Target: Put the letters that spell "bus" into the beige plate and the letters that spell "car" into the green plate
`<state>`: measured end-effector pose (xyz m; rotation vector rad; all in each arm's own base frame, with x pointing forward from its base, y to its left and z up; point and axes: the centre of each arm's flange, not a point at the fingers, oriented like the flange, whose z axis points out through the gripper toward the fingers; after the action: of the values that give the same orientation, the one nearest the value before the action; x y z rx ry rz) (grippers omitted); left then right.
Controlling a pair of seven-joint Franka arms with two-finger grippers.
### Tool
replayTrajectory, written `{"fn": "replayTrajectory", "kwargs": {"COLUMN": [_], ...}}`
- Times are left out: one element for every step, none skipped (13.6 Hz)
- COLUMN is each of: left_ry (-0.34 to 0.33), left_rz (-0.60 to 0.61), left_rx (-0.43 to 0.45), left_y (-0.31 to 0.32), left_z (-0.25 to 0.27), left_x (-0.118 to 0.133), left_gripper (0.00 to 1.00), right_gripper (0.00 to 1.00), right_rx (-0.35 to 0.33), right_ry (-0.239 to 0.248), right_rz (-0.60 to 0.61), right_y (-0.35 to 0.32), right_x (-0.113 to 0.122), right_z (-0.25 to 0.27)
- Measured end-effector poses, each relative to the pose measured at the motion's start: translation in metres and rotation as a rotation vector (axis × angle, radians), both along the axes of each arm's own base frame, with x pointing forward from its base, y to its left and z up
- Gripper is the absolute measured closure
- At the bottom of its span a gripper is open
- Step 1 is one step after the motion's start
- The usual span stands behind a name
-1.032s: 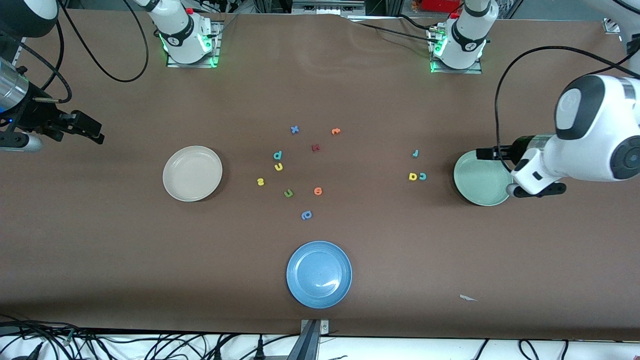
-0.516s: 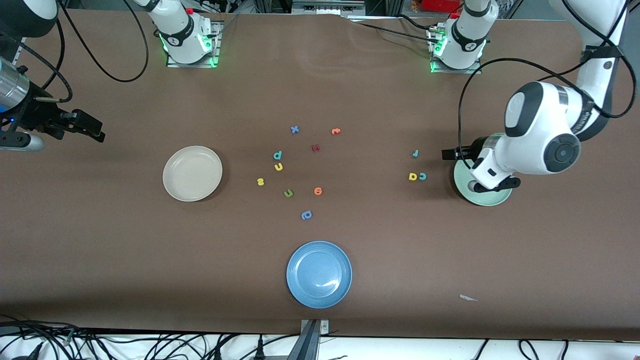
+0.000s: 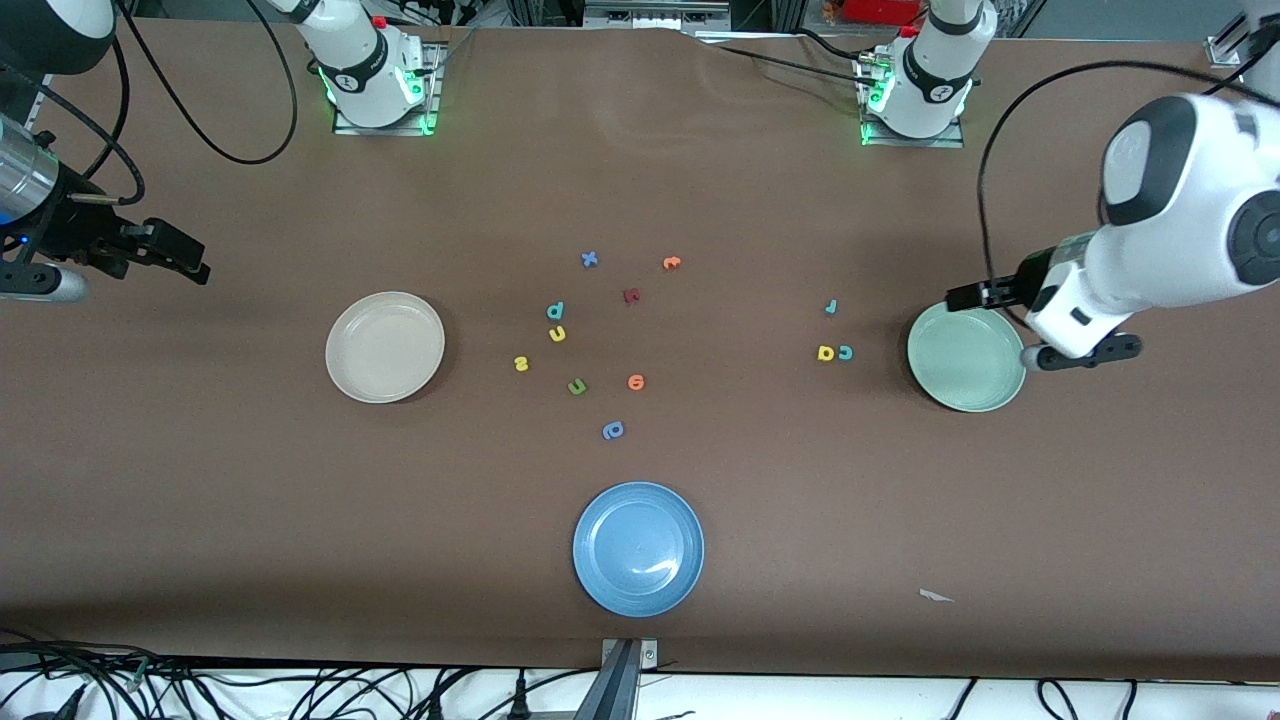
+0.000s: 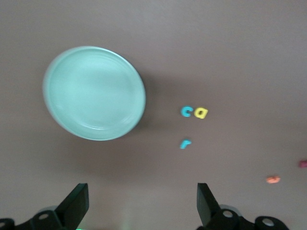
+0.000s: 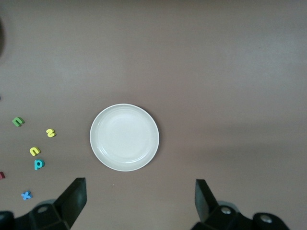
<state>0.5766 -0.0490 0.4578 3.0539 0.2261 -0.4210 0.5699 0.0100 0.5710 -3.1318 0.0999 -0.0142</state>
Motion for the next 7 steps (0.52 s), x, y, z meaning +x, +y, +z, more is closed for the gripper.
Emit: {"fn": "replayTrajectory", "kwargs": {"left_ry": [-0.016,-0.031,-0.037,-0.038,-0.035,-0.030,-0.023], "left_rz": [-0.026,-0.044,-0.054,-0.059,-0.063,-0.066,-0.069], "left_rx": [0.020,0.023,0.022,0.021,0.020,0.020,0.020], "left_y": [0.003,0.004,0.004,0.004,0.004,0.004,0.004], "left_z": [0.013,0.023,0.027,0.028,0.027,0.026,0.025], "left_x": [0.002,0.004,0.005,0.006,0.005,0.005,0.005], "left_gripper": [0.01,0.01,0.01,0.01,0.01,0.01,0.01], "right_gripper": [0.00,0.00,0.00,0.00,0.00,0.00,0.00], "right_rx": [0.000,0.000,0.000,0.000,0.000,0.000,0.000], "right_ry": [0.000,0.000,0.000,-0.001,-0.001,-0.001,-0.001], "right_rz": [0.000,0.000,0.000,0.000,0.000,0.000,0.000], "right_y": [0.000,0.000,0.000,0.000,0.000,0.000,0.000], "right_x": [0.000,0.000,0.000,0.000,0.000,0.000,0.000], "right_z": [0.000,0.000,0.000,0.000,0.000,0.000,0.000]}}
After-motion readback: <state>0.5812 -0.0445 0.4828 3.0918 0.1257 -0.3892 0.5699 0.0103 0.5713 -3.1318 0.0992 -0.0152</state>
